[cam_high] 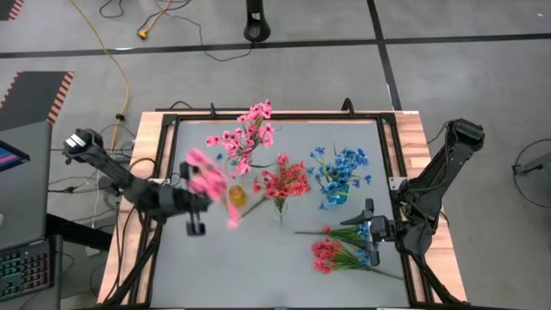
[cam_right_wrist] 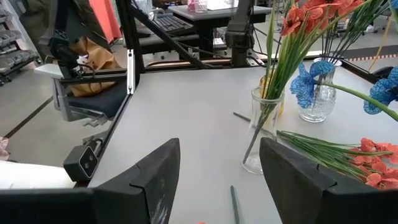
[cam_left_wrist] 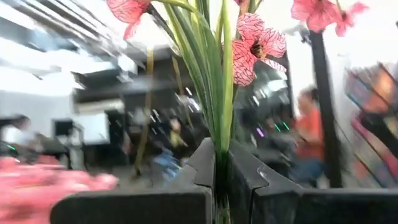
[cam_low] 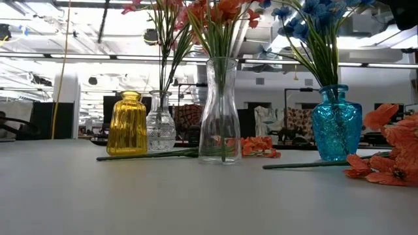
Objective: Sort flowers into vase by color
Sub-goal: Put the pink flowers into the top transparent bin
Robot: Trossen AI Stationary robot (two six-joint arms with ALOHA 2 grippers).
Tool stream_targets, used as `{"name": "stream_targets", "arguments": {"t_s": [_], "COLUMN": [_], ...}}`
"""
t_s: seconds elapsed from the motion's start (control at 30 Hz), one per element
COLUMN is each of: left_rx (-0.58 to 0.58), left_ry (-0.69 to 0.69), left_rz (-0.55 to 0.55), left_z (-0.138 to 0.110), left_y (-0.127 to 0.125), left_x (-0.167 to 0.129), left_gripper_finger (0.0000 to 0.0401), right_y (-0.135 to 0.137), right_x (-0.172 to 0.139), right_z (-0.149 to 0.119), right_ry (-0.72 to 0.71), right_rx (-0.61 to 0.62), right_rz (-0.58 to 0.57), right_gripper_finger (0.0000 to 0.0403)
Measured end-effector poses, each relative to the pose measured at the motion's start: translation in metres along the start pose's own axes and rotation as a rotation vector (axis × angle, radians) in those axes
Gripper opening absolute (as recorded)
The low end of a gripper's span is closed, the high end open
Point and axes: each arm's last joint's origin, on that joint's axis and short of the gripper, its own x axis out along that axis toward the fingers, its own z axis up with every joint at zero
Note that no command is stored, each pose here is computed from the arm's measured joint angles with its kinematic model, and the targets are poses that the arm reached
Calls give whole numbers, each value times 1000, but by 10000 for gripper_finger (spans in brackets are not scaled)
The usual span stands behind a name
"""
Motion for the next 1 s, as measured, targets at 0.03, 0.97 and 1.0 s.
{"name": "stream_targets", "arguments": {"t_s": [0.03, 0.97, 1.0], "left_rx": [-2, 96, 94], "left_ry": [-33, -242, -244], "left_rz": [22, 174, 178], "left_z": [-1, -60, -62], "left_y": [8, 131, 132], "left_x": [-6, -4, -3], "left_gripper_finger": [0, 0, 0], "right_y": [0, -19, -20], "right_x": [0, 21, 22], "right_z": [0, 6, 6], "right_ry": [0, -15, -14], "right_rx": [0, 29, 29], "right_rz": [0, -139, -141], "right_gripper_finger": [249, 249, 249]}}
